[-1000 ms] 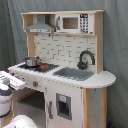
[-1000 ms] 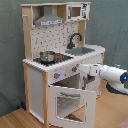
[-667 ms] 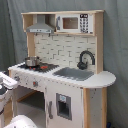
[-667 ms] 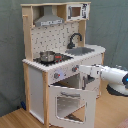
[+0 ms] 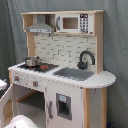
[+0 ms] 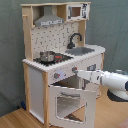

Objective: Play with the kitchen

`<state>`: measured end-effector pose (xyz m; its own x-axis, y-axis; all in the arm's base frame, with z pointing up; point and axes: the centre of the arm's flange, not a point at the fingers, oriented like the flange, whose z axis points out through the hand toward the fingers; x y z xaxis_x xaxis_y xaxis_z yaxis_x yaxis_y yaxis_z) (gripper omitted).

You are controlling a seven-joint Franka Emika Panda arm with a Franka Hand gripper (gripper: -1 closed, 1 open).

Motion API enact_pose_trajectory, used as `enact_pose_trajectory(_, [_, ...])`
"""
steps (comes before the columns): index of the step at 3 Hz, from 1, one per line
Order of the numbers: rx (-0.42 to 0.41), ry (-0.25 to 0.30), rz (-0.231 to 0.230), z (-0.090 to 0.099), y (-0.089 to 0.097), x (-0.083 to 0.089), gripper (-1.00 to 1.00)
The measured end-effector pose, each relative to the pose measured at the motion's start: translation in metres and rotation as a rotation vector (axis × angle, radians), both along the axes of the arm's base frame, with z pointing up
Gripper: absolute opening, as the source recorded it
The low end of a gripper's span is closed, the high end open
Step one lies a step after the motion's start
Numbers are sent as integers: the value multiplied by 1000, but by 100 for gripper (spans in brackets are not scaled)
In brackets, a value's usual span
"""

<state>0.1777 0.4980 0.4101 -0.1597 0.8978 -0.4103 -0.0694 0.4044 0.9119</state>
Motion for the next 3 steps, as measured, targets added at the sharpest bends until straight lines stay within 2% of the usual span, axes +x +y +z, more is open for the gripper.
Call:
enact_pose_trajectory(1, [74,18,26,-4,18,-15,100])
enact_pose_trajectory(3, [250,79,69,-24,44,-47,100])
